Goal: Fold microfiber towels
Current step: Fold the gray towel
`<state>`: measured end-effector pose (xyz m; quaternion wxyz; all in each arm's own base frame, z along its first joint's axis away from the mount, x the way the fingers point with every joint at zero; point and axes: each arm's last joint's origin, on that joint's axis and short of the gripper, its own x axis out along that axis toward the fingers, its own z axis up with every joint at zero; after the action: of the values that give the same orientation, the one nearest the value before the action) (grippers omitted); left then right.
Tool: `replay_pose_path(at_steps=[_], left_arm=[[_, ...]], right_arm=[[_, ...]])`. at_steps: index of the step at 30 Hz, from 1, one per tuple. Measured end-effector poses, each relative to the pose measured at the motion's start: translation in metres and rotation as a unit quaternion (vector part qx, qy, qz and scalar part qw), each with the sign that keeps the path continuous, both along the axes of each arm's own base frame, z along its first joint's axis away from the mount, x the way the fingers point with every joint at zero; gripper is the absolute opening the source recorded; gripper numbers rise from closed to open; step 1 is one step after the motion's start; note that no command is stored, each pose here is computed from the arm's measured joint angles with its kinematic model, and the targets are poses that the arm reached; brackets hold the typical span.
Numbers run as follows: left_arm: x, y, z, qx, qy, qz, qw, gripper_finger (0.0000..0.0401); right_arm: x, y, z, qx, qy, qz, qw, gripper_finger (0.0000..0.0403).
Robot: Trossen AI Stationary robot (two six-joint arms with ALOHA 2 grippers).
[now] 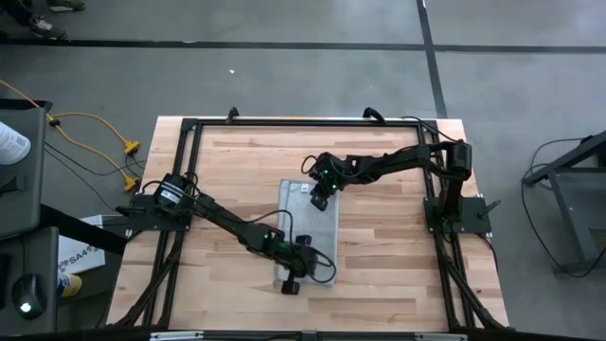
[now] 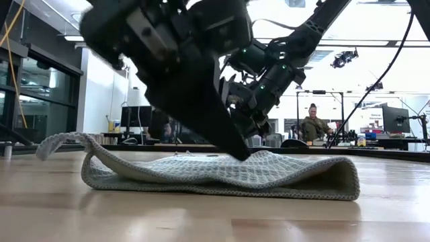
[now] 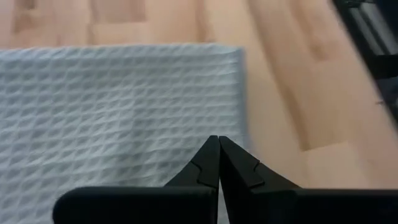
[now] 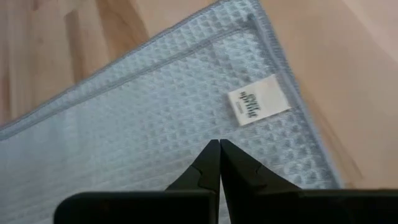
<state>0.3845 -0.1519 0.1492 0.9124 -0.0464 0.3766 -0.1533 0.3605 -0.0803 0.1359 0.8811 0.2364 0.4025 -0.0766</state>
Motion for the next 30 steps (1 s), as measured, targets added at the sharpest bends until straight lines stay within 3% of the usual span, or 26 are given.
replay_pose_path(at_steps=[9, 17, 21, 26, 30], left_arm=[[0.006, -0.003, 0.013, 0.024, -0.003, -0.029, 0.999, 0.0], [0.008, 0.002, 0.036, 0.175, 0.052, -0.038, 0.983, 0.0], [0.001, 0.013, 0.037, 0.232, 0.098, -0.011, 0.968, 0.0], [-0.011, 0.033, 0.043, 0.257, 0.158, 0.02, 0.953, 0.0], [-0.019, 0.05, 0.059, 0.266, 0.151, 0.044, 0.951, 0.0]], right_arm=[[-0.001, 0.001, 0.015, -0.006, -0.022, 0.003, 1.0, 0.0002], [-0.016, -0.002, 0.061, -0.063, -0.056, -0.033, 0.996, 0.0002], [-0.031, -0.003, 0.074, -0.084, -0.024, -0.057, 0.995, 0.0002], [-0.044, 0.0, 0.08, -0.092, 0.019, -0.068, 0.993, 0.0002], [-0.049, 0.003, 0.076, -0.086, 0.05, -0.074, 0.992, 0.0002]])
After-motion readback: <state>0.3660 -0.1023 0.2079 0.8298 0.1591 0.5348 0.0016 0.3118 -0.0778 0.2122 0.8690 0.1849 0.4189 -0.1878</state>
